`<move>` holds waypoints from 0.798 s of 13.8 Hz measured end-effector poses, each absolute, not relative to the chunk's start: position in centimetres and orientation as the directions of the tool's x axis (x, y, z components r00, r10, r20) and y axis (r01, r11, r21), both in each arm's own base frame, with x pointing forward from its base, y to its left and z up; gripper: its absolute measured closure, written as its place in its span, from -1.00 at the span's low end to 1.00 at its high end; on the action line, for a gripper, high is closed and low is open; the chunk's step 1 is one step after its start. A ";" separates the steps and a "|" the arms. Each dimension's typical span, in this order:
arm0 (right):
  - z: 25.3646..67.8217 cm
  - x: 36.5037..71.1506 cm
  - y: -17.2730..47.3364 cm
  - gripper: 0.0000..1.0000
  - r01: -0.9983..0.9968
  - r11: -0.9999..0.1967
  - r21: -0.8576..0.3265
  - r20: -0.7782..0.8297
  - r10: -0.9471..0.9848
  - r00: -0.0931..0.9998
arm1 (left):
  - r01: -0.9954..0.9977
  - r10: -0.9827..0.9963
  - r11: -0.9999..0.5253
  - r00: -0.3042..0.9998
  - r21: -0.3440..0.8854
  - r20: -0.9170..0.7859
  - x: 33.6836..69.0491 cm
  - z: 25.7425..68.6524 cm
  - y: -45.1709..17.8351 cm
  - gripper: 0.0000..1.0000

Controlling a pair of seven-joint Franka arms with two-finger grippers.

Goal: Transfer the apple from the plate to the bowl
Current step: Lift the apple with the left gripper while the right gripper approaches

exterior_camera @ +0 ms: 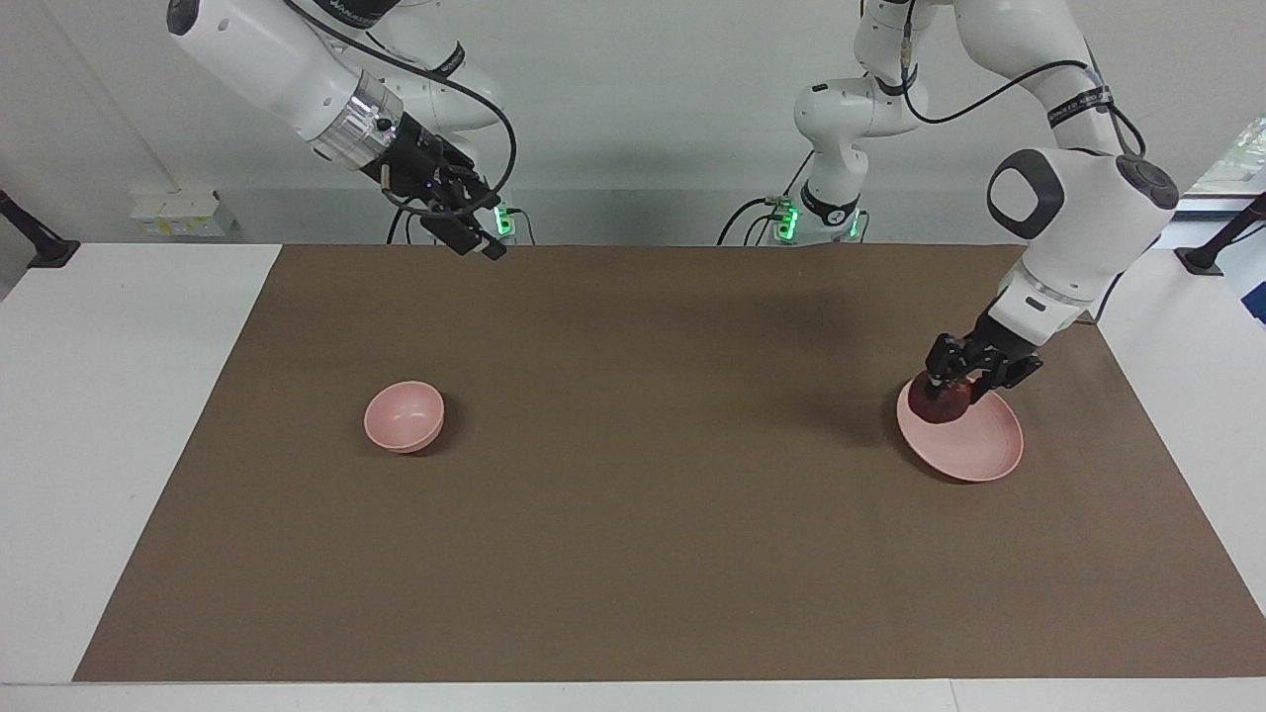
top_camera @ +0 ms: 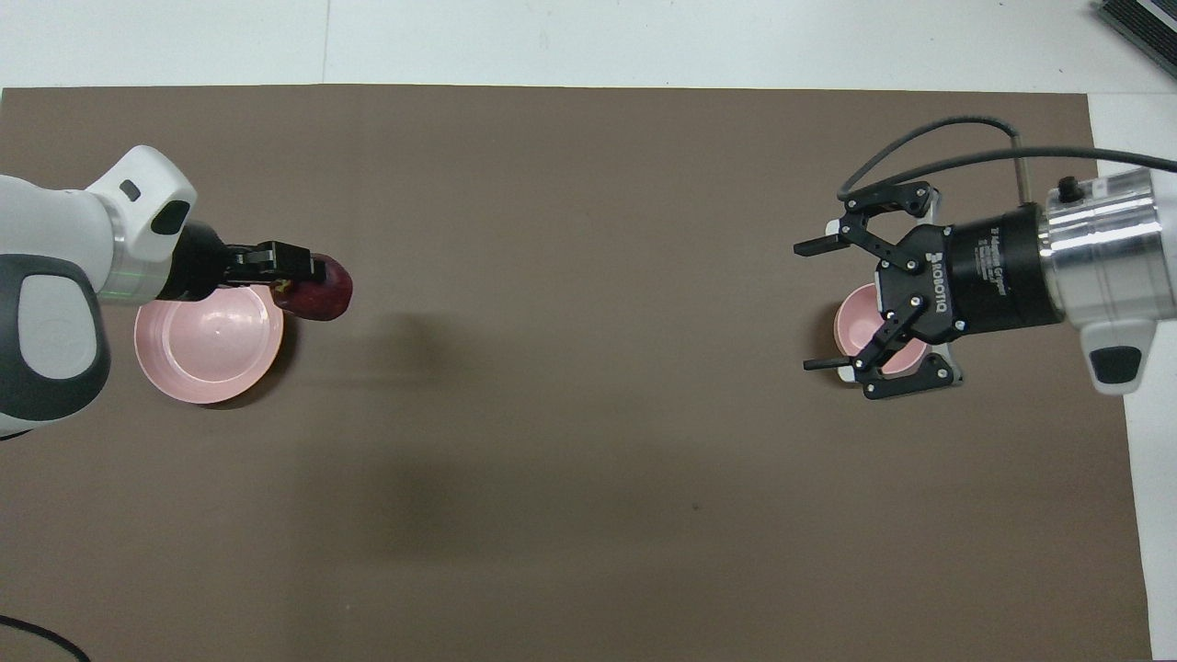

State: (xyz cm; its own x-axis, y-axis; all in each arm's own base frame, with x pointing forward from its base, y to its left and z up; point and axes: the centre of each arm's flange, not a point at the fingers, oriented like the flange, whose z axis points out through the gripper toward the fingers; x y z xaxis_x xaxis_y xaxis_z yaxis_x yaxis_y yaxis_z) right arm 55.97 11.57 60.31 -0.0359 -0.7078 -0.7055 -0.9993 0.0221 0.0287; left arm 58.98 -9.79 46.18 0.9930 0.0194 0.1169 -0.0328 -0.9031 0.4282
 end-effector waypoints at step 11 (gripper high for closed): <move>51.9 62.2 12.2 -1.00 -0.980 0.158 0.122 -0.873 -0.453 -0.181 | -0.014 0.051 -0.736 0.996 0.677 0.076 54.1 51.8 -32.8 -0.23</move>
